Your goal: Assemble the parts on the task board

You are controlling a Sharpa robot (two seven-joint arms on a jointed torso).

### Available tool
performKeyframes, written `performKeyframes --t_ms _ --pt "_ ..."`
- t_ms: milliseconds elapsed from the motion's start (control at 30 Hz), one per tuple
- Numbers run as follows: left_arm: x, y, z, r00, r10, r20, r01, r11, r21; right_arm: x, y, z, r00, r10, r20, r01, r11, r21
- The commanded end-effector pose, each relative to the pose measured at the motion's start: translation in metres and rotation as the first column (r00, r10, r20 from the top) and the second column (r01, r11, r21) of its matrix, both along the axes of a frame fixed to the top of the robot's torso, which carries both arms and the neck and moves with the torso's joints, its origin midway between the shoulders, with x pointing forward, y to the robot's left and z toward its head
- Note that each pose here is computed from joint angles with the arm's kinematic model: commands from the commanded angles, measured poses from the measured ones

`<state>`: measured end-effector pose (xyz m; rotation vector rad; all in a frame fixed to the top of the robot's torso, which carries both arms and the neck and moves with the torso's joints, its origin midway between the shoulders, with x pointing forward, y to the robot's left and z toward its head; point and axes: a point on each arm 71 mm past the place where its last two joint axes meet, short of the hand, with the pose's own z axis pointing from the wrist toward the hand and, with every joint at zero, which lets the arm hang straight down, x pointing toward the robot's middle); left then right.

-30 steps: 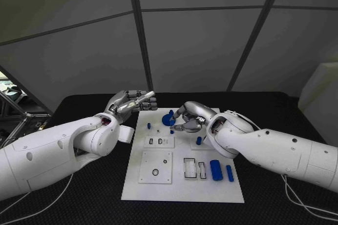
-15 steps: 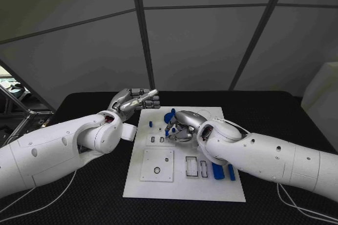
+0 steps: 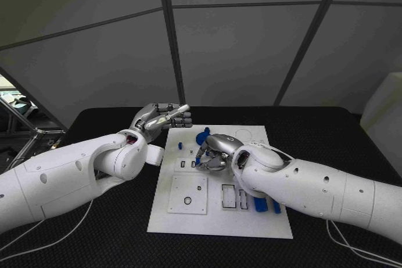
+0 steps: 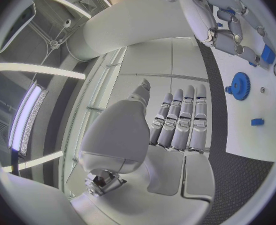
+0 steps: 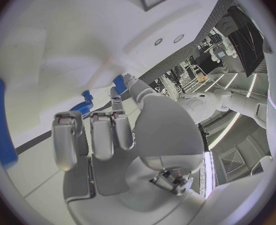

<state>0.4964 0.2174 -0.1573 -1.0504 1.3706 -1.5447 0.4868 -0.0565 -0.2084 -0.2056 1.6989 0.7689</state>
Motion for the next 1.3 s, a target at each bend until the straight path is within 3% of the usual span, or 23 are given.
performKeyframes --t_ms 33,1300 --pt "-0.0001 -0.0016 0.0012 1.0 -0.014 0.004 0.014 1.0 -0.002 -0.0005 0.0001 -0.0037 1.0 0.004 -0.005 -0.004 0.999 -0.032" --pt "0.0006 -0.001 0.0006 1.0 -0.015 0.001 0.015 1.0 -0.001 -0.0005 -0.0018 -0.0079 1.0 -0.002 -0.008 0.002 0.997 -0.078"
